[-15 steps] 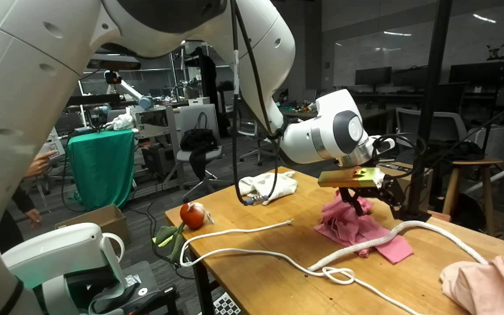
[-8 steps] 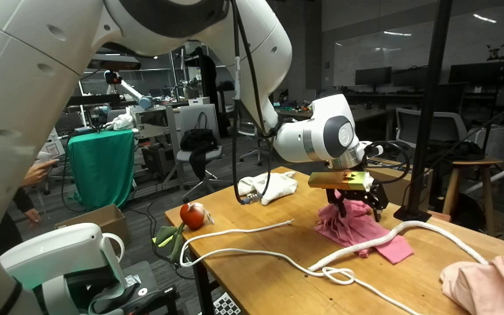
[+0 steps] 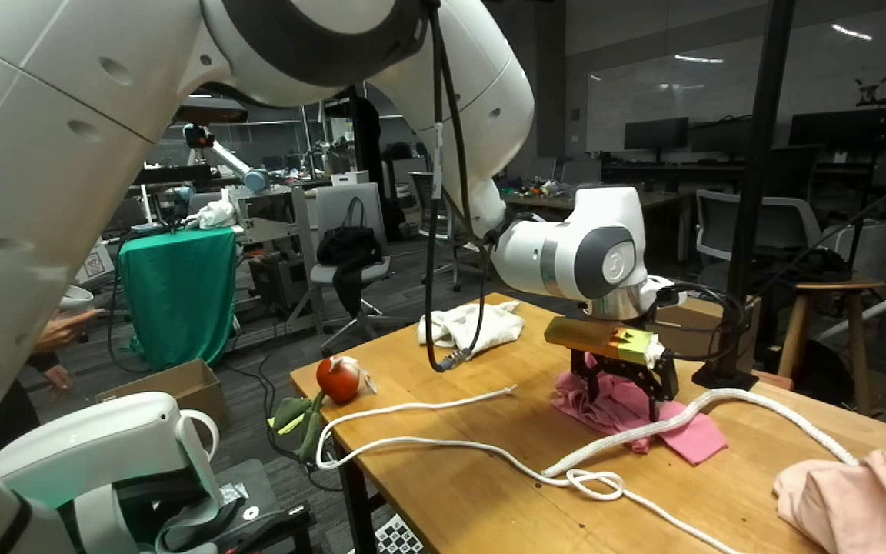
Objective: Separate the things on the table
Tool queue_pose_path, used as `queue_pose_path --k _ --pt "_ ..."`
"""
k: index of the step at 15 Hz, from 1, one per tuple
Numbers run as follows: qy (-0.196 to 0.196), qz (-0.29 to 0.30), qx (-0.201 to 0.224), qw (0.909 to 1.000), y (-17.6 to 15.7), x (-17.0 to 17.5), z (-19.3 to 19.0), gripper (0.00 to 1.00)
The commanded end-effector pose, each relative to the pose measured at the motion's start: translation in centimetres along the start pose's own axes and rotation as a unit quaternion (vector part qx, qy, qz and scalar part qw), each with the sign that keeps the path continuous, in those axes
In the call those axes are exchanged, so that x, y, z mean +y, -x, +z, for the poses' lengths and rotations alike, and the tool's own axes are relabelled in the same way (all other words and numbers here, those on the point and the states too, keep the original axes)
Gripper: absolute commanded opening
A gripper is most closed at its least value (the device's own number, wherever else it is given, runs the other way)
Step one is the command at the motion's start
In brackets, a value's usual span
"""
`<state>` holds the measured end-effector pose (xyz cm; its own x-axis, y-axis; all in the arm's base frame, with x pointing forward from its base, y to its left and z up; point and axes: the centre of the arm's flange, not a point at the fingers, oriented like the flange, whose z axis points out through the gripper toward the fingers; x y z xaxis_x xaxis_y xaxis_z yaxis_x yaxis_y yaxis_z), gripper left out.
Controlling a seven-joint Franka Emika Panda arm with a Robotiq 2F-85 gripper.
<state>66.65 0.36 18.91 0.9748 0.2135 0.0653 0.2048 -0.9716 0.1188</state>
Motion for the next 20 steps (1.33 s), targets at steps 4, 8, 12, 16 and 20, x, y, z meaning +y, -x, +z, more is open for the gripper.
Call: queue_pose_path --k 4,8,12,16,20 --pt "-0.078 0.03 -0.034 0.9959 -1.2 2.0 1.9 1.0" --pt "-0.092 0.032 -0.042 0.9943 -1.2 2.5 1.6 1.0" --pt "-0.093 0.03 -0.046 0.9941 -1.1 2.5 1.5 0.68" --pt "-0.095 0.027 -0.048 0.9939 -1.2 2.1 1.1 0.36" --pt "-0.097 0.019 -0.042 0.9942 -1.3 1.2 0.2 0.08"
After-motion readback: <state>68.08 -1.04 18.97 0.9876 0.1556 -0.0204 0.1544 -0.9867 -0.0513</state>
